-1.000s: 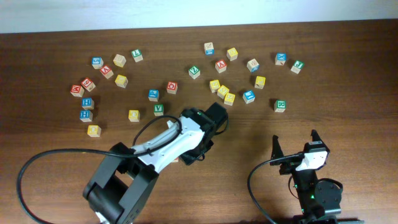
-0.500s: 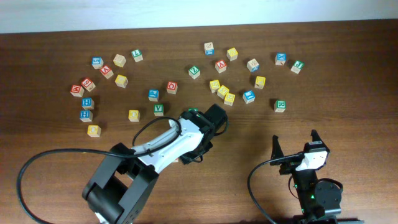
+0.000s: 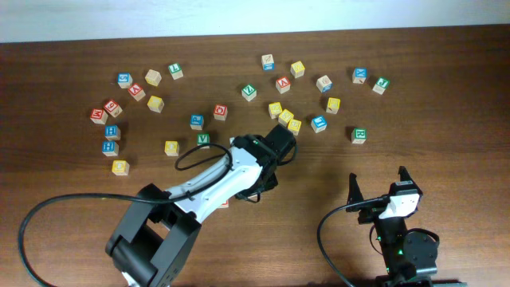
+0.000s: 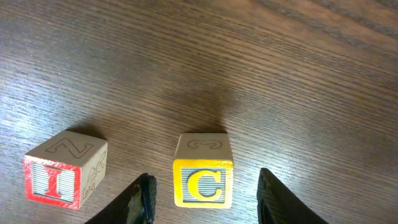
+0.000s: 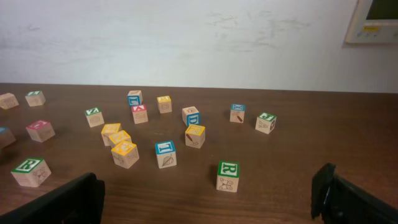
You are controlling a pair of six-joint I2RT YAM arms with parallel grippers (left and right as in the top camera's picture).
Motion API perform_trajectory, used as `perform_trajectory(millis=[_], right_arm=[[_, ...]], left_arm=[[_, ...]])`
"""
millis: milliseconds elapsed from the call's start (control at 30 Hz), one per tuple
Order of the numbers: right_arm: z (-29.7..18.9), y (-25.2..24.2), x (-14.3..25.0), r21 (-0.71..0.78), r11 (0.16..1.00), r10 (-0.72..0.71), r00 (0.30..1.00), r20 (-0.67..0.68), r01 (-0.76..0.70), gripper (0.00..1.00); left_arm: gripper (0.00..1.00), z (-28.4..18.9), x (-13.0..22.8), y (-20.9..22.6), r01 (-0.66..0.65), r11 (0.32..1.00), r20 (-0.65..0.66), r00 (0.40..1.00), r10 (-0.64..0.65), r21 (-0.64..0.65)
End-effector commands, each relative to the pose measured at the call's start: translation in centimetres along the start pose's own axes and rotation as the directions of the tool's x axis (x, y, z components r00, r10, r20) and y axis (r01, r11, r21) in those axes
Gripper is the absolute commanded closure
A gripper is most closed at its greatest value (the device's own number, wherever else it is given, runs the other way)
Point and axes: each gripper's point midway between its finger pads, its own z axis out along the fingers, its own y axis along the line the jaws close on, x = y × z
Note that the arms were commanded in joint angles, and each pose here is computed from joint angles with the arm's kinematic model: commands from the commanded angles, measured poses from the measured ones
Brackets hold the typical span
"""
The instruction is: Spell out ICRA
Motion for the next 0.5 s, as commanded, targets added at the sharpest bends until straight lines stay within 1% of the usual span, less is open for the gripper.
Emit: perform_trajectory(millis=[0, 200, 467], right_arm=[[0.0, 0.0, 0.3, 0.004, 1.0, -0.001, 1.0, -0.005, 0.001, 0.02], [0.0, 0.0, 0.3, 0.004, 1.0, -0.001, 1.0, -0.005, 0.001, 0.02], [0.0, 0.0, 0.3, 0.004, 1.0, -0.001, 1.0, -0.005, 0.001, 0.01]], left_arm=[[0.53, -0.5, -0.6, -0.2, -0.037, 0.999, 0.019, 0.999, 0.037, 0.002], [0.52, 0.1, 0.3, 0.8, -0.044, 0.999, -0.008, 0.999, 0.044, -0.031], [0.53, 0.6, 0.3, 0.5, -0.043, 0.999, 0.0, 0.999, 0.043, -0.012]])
